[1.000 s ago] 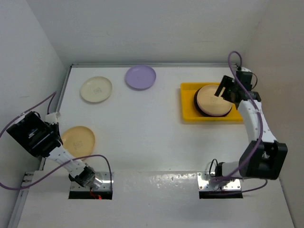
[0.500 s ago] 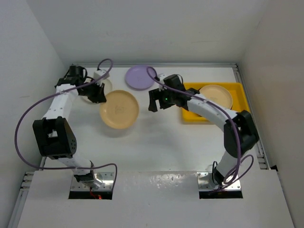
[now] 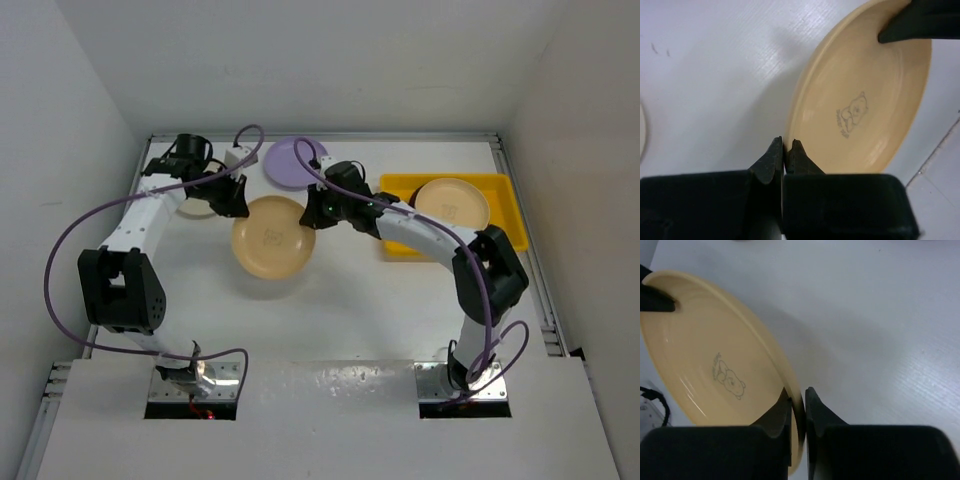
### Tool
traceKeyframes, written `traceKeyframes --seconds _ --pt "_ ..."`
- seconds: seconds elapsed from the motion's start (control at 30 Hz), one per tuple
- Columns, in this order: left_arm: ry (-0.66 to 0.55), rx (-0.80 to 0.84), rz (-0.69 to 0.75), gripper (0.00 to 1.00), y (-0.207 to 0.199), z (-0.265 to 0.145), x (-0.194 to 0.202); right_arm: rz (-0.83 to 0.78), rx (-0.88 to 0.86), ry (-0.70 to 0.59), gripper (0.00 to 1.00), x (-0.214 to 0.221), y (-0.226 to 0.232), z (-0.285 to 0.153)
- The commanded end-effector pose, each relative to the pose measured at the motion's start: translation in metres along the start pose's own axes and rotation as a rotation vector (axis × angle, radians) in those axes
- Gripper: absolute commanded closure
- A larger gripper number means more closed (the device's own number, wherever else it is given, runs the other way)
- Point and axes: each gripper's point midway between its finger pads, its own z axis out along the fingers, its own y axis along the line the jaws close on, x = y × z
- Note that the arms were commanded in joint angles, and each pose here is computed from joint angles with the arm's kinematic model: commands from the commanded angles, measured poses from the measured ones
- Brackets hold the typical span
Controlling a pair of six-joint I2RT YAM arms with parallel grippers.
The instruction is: Place the plates into the plastic bin on the countertop
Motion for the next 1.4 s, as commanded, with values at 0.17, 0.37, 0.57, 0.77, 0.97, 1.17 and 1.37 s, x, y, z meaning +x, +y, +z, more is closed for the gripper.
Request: traceKeyframes --seconds 0.17,0.37,0.57,0.77,0.97,1.17,1.37 --pt "-0.061 -0.053 0.021 0.00 0.007 -0.021 -0.026 0.286 0.133 -0.182 1.00 -0.038 -0.078 -0.037" --pt "-0.043 -0.246 -0.084 0.00 0.062 -0.042 -0.016 0.498 0.363 -0.287 1.00 -0.044 -0.189 -0.131" --pt "-0.031 -0.301 -0.168 0.00 0.096 -0.054 0.009 0.770 0.639 -0.334 1.00 -0.001 -0.306 -0.219" --pt "-0.028 -0.296 -0.209 0.00 0.107 -0.056 0.022 0.891 0.754 -0.308 0.99 0.028 -0.353 -0.248" --pt "-0.024 -0.278 -0.228 0.00 0.111 -0.053 0.030 0.862 0.803 -0.233 0.50 0.039 -0.379 -0.245" --pt "-0.024 -0.284 -0.225 0.00 0.114 -0.055 0.032 0.695 0.909 -0.086 0.25 0.035 -0.377 -0.250" --pt "-0.018 -0.297 -0.264 0.00 0.125 -0.058 0.043 0.437 1.000 -0.205 0.22 -0.034 -0.333 -0.239"
